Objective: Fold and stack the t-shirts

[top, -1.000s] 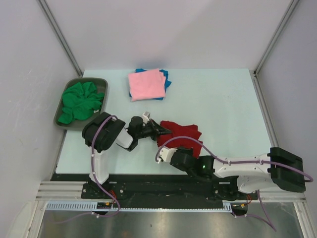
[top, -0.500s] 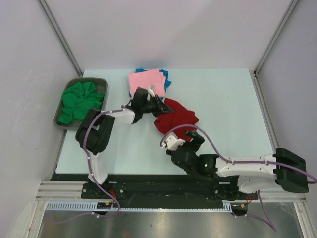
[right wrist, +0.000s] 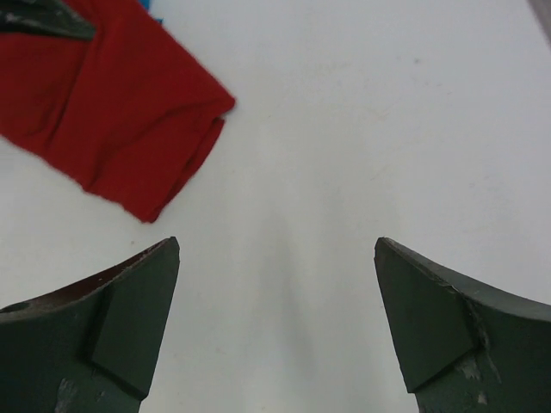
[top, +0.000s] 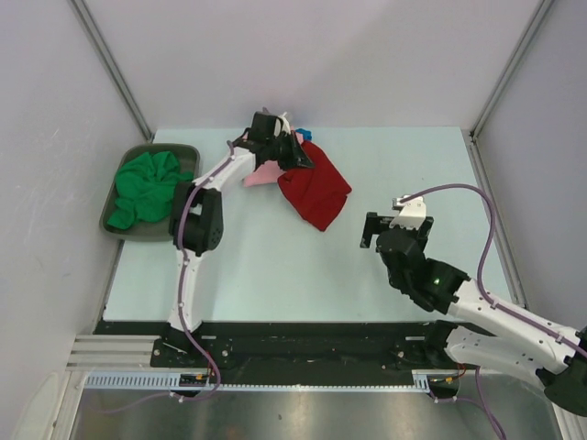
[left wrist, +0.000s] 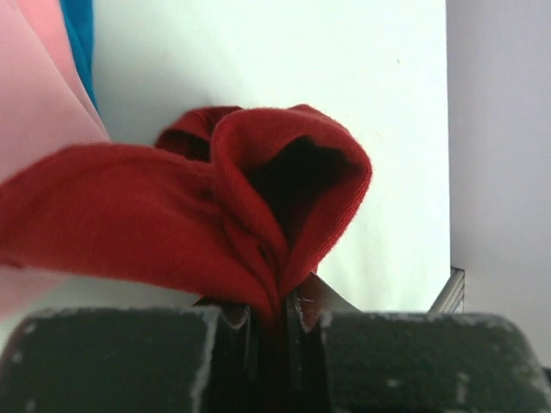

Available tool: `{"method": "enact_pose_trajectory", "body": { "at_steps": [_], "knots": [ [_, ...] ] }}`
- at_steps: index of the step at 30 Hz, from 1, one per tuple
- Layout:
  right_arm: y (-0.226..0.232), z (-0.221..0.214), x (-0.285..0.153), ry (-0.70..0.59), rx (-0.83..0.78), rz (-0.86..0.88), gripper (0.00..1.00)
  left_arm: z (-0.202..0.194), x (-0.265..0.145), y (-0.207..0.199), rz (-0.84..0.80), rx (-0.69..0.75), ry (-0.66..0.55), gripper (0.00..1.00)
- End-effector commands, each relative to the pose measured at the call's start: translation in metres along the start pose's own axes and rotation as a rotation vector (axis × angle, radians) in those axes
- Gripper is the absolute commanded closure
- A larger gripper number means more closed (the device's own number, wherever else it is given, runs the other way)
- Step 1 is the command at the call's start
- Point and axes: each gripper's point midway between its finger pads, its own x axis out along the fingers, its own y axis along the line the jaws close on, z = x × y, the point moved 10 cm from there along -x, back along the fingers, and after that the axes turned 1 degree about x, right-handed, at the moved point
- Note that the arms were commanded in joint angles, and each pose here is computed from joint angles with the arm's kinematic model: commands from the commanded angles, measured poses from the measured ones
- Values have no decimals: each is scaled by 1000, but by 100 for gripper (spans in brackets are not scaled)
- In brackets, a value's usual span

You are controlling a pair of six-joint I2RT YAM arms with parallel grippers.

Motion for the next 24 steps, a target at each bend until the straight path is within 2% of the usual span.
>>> {"method": "enact_pose_trajectory", "body": {
  "at_steps": [1,2,5,10,15,24],
  "knots": [
    [16,-18,-2,85,129,131,0,18,11,4,-25,65,68,97],
    [20,-23,-3,103,124,158,0,30,10,-5,-74,86,50,97],
    [28,-40,-1,143,83,171,0,44,14,2,-141,64,20,97],
    [37,-60,0,160,36,185,0,71,6,4,-275,31,-84,97],
    [46,-71,1,172,14,207,0,94,-6,-11,-392,14,-191,100],
    [53,-76,-2,172,7,229,0,130,-27,-13,-403,-46,-386,100]
  ]
}}
